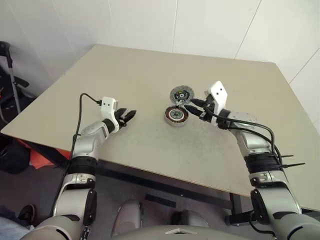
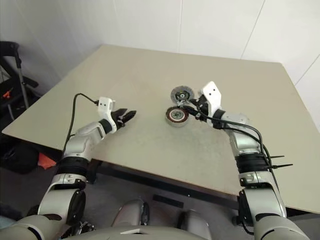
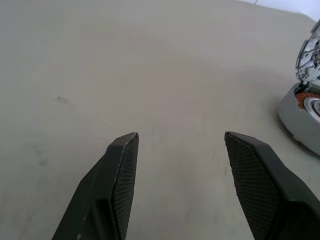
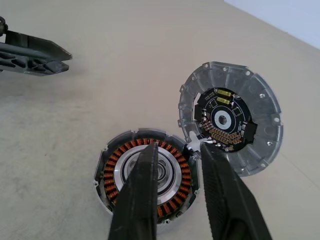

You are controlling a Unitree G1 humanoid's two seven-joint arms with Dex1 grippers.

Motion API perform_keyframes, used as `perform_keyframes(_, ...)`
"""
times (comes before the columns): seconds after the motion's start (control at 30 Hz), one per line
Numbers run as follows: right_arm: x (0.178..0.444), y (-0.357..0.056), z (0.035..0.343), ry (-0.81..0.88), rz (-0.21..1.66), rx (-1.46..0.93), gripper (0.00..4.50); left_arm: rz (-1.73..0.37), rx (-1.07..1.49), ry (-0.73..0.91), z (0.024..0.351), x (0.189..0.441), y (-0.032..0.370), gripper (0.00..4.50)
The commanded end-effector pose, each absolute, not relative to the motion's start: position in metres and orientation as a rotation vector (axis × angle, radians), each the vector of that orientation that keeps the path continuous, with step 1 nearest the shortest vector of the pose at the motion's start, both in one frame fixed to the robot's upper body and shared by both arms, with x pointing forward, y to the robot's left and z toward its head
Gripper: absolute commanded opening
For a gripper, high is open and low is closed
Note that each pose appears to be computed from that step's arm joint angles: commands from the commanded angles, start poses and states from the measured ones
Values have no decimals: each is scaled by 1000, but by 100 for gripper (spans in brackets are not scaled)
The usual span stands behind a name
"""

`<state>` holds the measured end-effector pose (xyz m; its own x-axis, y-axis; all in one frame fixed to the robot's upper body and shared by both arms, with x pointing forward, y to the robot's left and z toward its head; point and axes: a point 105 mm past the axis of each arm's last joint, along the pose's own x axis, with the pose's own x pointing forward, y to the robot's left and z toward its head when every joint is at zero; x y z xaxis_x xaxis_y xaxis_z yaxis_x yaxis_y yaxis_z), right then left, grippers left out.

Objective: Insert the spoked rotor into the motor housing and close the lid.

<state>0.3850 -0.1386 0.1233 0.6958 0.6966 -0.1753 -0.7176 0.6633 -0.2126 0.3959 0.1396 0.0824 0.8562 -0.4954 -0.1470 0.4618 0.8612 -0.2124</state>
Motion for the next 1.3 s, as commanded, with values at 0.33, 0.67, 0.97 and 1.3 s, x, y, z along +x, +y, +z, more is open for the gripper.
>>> perform_keyframes(0.33, 402, -129, 107, 108, 768, -303, 92, -522, -213, 55, 131, 400, 145, 291)
perform_keyframes(0.67, 413, -125, 100, 104, 734, -300, 92, -546, -213, 74, 125, 398, 130, 291)
perform_keyframes(0.97, 410, -117, 94, 108, 749, -301, 92, -529, -202, 86, 121, 399, 134, 291)
perform_keyframes(1.3, 405, -109, 90, 108, 768, -301, 92, -522, -189, 87, 121, 400, 136, 291)
